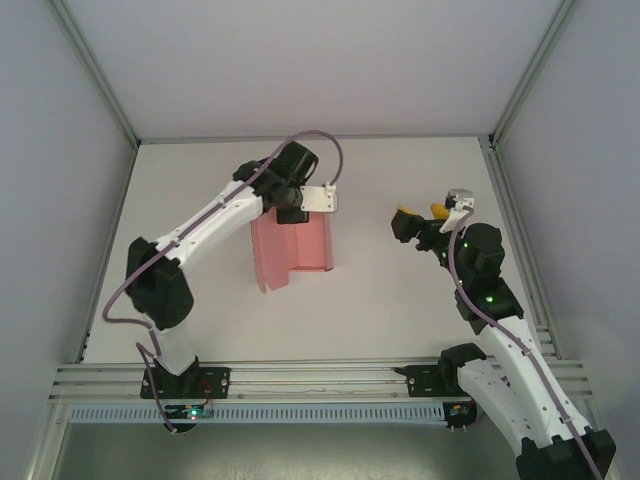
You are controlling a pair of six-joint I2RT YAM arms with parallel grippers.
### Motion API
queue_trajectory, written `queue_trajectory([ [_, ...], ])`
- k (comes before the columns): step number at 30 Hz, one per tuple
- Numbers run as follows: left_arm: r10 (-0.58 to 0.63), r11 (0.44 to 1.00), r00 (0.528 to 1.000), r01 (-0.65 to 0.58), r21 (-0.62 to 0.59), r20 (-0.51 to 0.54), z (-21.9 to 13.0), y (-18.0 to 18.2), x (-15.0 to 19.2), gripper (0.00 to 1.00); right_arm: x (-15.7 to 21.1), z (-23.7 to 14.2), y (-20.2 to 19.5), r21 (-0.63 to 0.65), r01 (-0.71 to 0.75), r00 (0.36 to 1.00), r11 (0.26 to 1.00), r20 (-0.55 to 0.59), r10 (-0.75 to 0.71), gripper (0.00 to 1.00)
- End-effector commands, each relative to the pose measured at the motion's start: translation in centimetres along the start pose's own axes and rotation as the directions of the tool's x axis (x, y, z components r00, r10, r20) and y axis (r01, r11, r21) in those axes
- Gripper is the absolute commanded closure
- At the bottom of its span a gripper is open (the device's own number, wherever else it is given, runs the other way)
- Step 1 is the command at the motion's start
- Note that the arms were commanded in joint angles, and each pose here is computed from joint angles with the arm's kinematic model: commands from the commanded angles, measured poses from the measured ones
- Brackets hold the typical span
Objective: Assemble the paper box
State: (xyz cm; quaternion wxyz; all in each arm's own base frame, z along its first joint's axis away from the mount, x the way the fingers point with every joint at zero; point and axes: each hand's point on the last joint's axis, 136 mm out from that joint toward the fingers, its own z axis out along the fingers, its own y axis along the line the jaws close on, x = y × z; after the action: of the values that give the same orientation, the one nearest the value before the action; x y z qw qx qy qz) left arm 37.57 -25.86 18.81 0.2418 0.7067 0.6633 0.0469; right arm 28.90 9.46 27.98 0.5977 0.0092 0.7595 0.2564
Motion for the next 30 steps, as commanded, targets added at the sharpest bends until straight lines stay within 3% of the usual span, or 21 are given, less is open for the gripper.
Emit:
queue_trajectory([
  [1,0.471,0.867,0.876,-0.439,0.236,-0.101,1.8,-5.3,1.6,1.00,1.5,-0.9,-1.8,0.071,-0.037,0.999,0.997,-0.021,0.039,0.02],
  [5,0.750,0.660,0.647,-0.715,0.229,-0.138,5.9,-6.1,-0.1,1.00,1.9,-1.6,-2.8,0.109,-0.042,0.999,0.993,-0.023,0.045,0.02],
  [8,0.840,0.540,0.537,-0.815,0.209,-0.077,7.7,-7.6,-2.7,1.00,2.4,-1.7,-3.5,0.131,-0.052,0.998,0.990,-0.031,0.057,0.02],
  [12,0.939,0.332,0.344,-0.917,0.220,0.014,9.9,-11.5,-4.3,1.00,2.7,-1.7,-3.8,0.132,-0.062,0.997,0.989,-0.038,0.067,0.02],
  [14,0.962,0.253,0.267,-0.949,0.191,0.051,10.8,-13.3,-5.0,1.00,2.9,-1.7,-3.9,0.132,-0.063,0.997,0.989,-0.041,0.069,0.02],
  [17,0.975,0.174,0.190,-0.976,0.134,0.117,11.3,-15.8,-6.0,1.00,3.1,-1.7,-4.4,0.143,-0.068,0.996,0.987,-0.047,0.076,0.02],
  [19,0.971,0.171,0.184,-0.981,0.093,0.152,11.0,-16.5,-6.7,0.97,3.3,-1.7,-4.5,0.145,-0.071,0.995,0.987,-0.053,0.079,0.02],
  [23,0.946,0.278,0.286,-0.958,0.070,0.153,9.5,-15.7,-8.3,0.52,3.7,-1.6,-4.9,0.153,-0.071,0.994,0.986,-0.069,0.082,0.02],
  [24,0.935,0.316,0.322,-0.947,0.060,0.149,8.9,-15.3,-8.8,0.32,3.7,-1.6,-4.8,0.148,-0.066,0.994,0.987,-0.073,0.078,0.02],
  [25,0.925,0.344,0.348,-0.938,0.051,0.151,8.2,-15.0,-9.1,0.00,3.7,-1.5,-4.7,0.143,-0.062,0.994,0.988,-0.078,0.074,0.02],
  [30,0.835,0.504,0.459,-0.860,-0.086,0.303,2.6,-14.9,-13.0,0.00,3.4,-1.2,-4.2,0.113,-0.031,0.994,0.993,-0.099,0.042,0.02],
])
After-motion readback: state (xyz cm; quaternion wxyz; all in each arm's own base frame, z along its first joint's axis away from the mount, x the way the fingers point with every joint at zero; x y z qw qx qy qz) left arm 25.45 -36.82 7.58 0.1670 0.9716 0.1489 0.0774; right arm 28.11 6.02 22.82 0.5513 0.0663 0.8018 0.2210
